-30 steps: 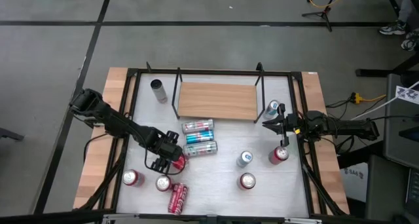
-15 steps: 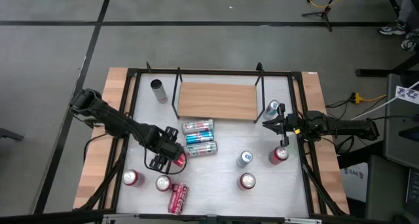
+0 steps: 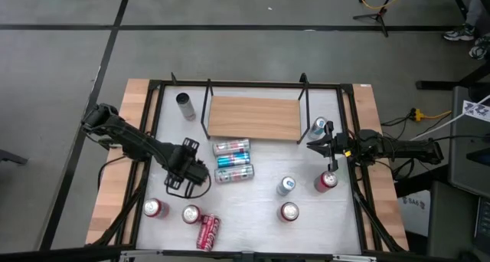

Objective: Place canned beverage on shelf
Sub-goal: Put the top red soda can on the shelf

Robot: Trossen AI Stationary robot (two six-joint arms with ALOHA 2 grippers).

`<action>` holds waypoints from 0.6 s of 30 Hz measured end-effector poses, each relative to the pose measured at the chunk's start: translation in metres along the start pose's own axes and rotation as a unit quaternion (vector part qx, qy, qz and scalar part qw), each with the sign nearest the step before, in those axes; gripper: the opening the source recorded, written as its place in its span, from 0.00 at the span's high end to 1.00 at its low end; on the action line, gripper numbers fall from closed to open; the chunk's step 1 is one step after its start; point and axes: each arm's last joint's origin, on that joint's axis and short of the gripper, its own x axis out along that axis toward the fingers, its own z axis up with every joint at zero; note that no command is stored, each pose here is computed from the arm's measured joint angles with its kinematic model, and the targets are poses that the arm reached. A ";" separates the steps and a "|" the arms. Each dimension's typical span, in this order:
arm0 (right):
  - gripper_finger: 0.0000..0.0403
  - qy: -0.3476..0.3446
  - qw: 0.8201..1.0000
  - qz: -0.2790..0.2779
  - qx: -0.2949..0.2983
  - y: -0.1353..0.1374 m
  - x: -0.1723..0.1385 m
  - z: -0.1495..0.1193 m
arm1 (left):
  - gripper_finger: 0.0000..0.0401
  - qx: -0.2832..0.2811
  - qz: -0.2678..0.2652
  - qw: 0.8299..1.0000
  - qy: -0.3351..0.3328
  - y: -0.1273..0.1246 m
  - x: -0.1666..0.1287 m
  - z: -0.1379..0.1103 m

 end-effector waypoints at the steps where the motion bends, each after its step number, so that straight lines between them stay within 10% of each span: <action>1: 0.92 0.000 1.000 0.000 0.000 0.000 0.000 0.000 | 0.28 0.003 0.007 1.000 0.011 0.001 0.000 -0.002; 18: 0.92 0.000 1.000 0.000 0.000 0.000 0.000 0.000 | 0.28 0.017 0.077 0.988 0.133 0.026 0.001 -0.025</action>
